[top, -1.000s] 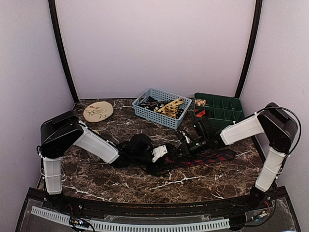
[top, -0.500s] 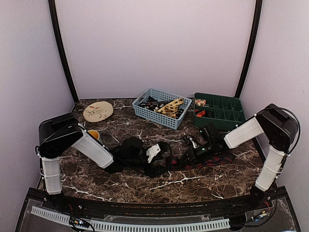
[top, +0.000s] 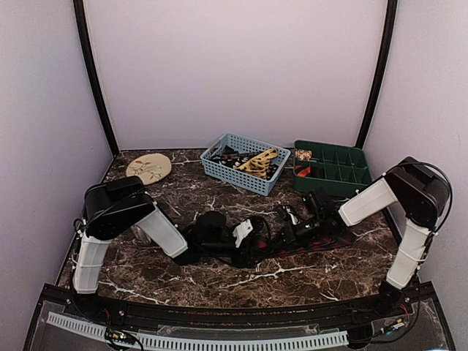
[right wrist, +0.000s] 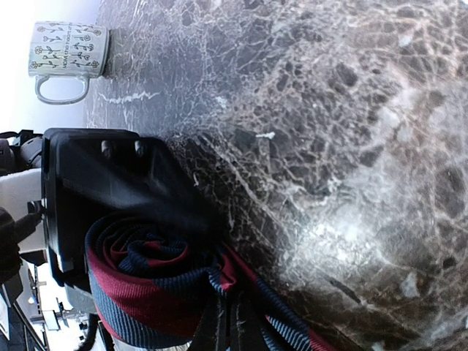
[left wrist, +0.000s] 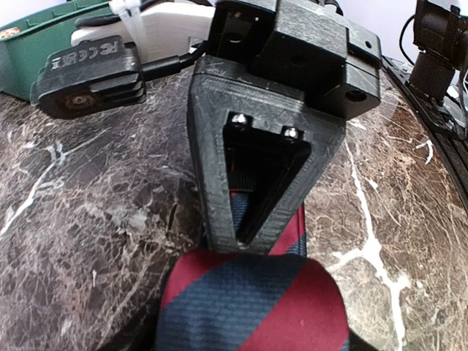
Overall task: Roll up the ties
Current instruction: Roll the tie at the center of the board.
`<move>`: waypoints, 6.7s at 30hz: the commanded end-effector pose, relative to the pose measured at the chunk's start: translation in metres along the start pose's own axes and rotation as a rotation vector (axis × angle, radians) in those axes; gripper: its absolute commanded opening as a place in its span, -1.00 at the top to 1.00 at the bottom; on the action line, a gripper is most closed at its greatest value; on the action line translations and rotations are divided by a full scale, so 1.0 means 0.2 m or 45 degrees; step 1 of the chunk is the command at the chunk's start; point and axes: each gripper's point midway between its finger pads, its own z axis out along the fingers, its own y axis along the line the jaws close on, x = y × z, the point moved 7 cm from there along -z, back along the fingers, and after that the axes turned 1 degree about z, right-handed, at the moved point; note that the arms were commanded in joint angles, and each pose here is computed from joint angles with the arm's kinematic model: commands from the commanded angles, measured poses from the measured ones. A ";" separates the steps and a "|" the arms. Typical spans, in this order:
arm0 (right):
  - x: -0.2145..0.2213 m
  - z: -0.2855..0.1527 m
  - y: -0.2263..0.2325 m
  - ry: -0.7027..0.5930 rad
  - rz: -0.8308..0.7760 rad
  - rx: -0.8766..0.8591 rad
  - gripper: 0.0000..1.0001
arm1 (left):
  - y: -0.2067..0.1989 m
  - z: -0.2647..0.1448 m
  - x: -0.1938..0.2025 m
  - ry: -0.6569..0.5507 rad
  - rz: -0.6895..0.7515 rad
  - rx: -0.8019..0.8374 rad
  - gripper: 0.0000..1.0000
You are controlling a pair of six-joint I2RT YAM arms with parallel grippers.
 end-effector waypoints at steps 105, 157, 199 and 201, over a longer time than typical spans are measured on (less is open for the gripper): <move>0.20 0.03 -0.19 0.105 0.161 0.149 1.00 | -0.12 -0.04 0.10 0.183 0.164 -0.039 -0.32; -0.06 0.00 0.29 -0.008 0.016 -0.181 0.18 | -0.03 -0.23 0.22 0.761 0.081 0.064 0.56; 0.08 0.07 -0.14 0.074 0.149 0.088 1.00 | 0.00 -0.09 -0.09 -0.140 -0.048 -0.095 -0.51; 0.09 0.07 -0.15 0.078 0.150 0.086 1.00 | 0.01 -0.05 -0.10 -0.141 -0.034 -0.112 -0.49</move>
